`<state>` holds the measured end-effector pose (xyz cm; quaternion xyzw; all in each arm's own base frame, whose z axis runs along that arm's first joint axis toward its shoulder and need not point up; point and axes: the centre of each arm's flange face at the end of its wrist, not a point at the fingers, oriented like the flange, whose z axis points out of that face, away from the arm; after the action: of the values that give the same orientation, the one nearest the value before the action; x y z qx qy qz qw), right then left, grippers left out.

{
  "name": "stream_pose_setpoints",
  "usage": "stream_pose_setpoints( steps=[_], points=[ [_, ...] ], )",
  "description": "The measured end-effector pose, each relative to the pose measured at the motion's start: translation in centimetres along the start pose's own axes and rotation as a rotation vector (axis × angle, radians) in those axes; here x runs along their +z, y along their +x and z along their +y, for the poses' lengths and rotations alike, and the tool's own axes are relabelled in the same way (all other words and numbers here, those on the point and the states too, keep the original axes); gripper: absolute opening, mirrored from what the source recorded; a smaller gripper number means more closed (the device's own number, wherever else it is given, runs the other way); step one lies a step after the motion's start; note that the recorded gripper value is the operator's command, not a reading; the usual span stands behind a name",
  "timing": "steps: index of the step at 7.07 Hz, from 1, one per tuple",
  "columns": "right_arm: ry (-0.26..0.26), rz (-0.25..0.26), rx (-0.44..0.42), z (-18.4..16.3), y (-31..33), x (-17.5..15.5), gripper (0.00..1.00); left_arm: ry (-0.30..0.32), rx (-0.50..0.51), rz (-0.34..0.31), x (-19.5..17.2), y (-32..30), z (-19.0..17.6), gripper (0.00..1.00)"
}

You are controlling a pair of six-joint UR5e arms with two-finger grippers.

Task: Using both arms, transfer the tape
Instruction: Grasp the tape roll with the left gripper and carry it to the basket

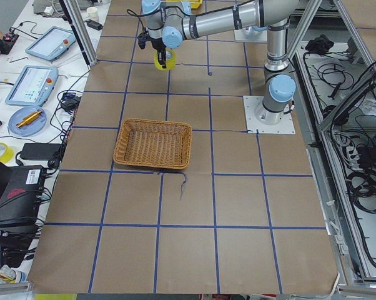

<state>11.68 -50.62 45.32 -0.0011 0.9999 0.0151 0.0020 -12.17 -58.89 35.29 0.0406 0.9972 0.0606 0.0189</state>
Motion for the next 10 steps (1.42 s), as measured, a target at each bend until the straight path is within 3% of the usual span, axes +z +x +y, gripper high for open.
stream_pose_setpoints(
  steps=[2, 4, 6, 8, 9, 10],
  points=[
    [-0.001, -0.001, 0.004, 0.0, 0.0, 0.1, 1.00, -0.023, 0.187, -0.016, -1.1, -13.1, 0.7, 0.00],
    [-0.002, -0.001, 0.006, 0.0, 0.0, 0.1, 1.00, 0.008, 0.327, -0.028, 0.5, -25.7, 1.5, 0.00],
    [-0.004, -0.002, 0.007, 0.0, 0.0, 0.2, 1.00, 0.026, 0.320, -0.042, 5.2, -31.2, 0.1, 0.00],
    [-0.004, -0.003, 0.007, 0.0, 0.0, 0.2, 1.00, -0.002, 0.250, -0.011, 10.6, -34.8, -0.7, 0.00],
    [-0.005, -0.003, 0.007, 0.0, 0.0, 0.2, 1.00, -0.012, 0.218, 0.000, 12.7, -36.5, -0.5, 0.29],
    [-0.006, -0.003, 0.006, 0.0, 0.0, 0.2, 1.00, -0.020, 0.201, 0.005, 14.0, -37.4, -0.3, 0.99]
  ],
)
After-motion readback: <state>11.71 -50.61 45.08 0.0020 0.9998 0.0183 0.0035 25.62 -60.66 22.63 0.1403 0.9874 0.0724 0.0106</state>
